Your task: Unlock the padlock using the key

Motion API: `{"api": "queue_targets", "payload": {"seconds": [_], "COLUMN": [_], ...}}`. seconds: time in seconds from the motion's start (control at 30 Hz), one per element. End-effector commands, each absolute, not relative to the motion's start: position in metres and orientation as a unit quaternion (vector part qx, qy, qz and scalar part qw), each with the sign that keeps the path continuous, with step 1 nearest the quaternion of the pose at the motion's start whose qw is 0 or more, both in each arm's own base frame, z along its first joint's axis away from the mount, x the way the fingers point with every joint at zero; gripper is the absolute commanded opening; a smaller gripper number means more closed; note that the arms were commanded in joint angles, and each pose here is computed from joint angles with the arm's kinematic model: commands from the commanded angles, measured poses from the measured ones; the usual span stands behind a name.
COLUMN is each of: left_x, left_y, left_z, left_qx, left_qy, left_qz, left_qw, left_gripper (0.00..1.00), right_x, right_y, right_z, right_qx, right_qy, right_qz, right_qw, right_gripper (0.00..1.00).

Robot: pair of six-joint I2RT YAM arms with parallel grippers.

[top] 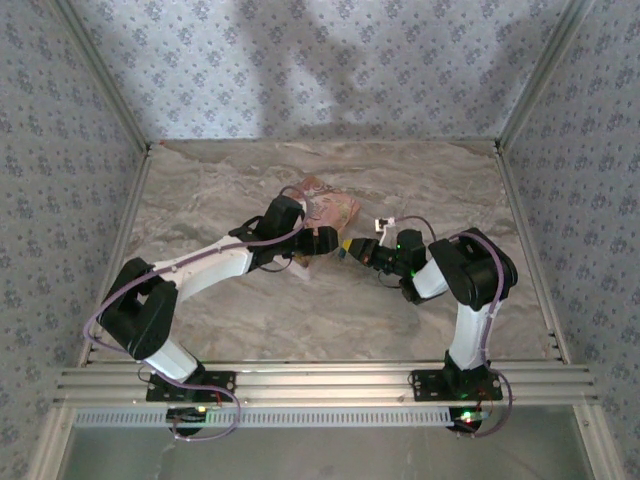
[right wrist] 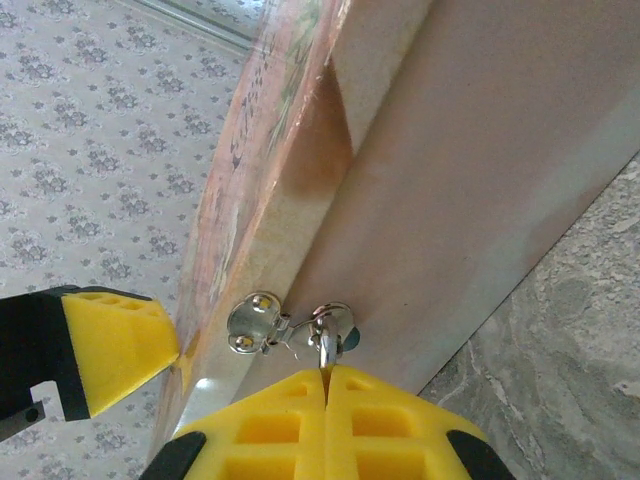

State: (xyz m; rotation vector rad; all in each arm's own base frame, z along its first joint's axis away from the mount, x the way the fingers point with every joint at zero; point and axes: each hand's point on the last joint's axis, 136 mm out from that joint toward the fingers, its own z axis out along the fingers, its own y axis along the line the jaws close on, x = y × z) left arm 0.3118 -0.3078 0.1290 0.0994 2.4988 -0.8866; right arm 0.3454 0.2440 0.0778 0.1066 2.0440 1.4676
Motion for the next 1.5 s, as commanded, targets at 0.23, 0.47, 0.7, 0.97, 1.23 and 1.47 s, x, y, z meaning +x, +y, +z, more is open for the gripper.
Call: {"api": "queue_targets", "payload": {"seconds": [0.23, 0.47, 0.7, 0.97, 1.23, 1.47], "left_x": [0.277, 0.277, 0.275, 0.272, 0.27, 0.266], "left_y": [-0.274, -0.278, -0.285, -0.285, -0.282, -0.278], "left_z": [0.075, 0.075, 0.076, 0.075, 0.07, 0.068], "left_qx": [0.014, 0.016, 0.023, 0.03, 0.03, 0.026], "left_qy": [0.955, 0.951, 0.948, 0.95, 0.952, 0.953], "left_qz": [-0.254, -0.267, -0.279, -0.272, -0.268, -0.266], "left_qw": [0.154, 0.153, 0.153, 0.151, 0.147, 0.145], "left_gripper": [0.88, 0.9, 0.9, 0.9, 0.9, 0.91], "right_x": [0.376, 0.379, 0.377, 0.384, 0.396, 0.406], "right_y": [0.232, 0.234, 0.238, 0.235, 0.228, 0.221], "right_z": [0.101, 0.107, 0.105, 0.111, 0.117, 0.12], "right_qx": [0.051, 0.053, 0.06, 0.066, 0.077, 0.083], "right_qy": [0.747, 0.74, 0.737, 0.733, 0.729, 0.728], "right_qz": [0.557, 0.563, 0.569, 0.569, 0.564, 0.557], "right_qw": [0.36, 0.363, 0.359, 0.368, 0.38, 0.392], "right_gripper": [0.0, 0.0, 0.0, 0.0, 0.0, 0.0]}}
